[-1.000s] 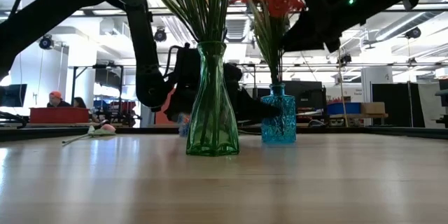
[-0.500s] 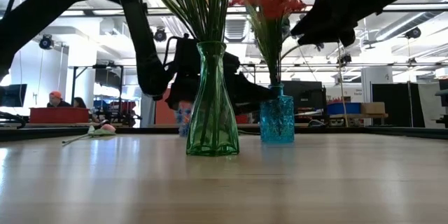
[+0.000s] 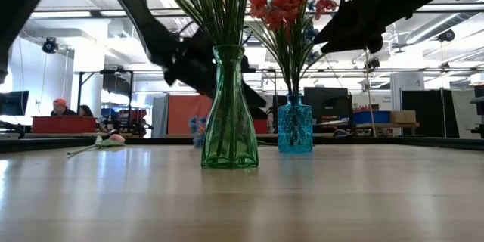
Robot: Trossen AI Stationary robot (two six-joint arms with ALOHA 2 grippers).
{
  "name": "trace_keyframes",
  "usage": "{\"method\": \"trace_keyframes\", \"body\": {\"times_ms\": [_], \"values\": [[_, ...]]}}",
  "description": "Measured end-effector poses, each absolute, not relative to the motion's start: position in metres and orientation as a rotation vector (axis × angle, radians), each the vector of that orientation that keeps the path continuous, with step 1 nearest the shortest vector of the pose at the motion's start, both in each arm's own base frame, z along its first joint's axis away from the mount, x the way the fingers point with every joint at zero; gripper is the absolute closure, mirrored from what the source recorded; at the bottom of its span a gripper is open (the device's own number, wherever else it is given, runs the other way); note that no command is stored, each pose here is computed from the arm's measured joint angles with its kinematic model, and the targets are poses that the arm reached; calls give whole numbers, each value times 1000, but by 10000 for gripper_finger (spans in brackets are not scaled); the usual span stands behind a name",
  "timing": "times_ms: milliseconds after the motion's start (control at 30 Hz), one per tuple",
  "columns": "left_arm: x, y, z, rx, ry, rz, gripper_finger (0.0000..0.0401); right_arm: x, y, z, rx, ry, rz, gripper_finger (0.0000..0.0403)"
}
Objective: Sort flowers into vase by color
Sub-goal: Put the pink tulip into the green flower vase
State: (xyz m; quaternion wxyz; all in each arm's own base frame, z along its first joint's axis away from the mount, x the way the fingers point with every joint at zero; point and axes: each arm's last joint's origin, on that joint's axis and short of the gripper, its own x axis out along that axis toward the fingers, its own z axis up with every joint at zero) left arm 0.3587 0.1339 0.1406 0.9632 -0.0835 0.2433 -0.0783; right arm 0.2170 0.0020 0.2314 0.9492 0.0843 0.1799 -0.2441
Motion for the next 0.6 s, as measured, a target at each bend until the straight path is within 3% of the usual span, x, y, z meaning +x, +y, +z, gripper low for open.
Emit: {"method": "trace_keyframes", "body": {"times_ms": [267, 400, 600], "values": [[304, 124, 191, -231, 833, -16, 58, 217, 5, 232, 169, 366, -481, 188], [269, 117, 209, -279, 1049, 274, 59, 217, 5, 231, 157, 371, -479, 188], [230, 110, 216, -465, 1201, 802, 61, 217, 7, 232, 148, 380, -430, 188]]}}
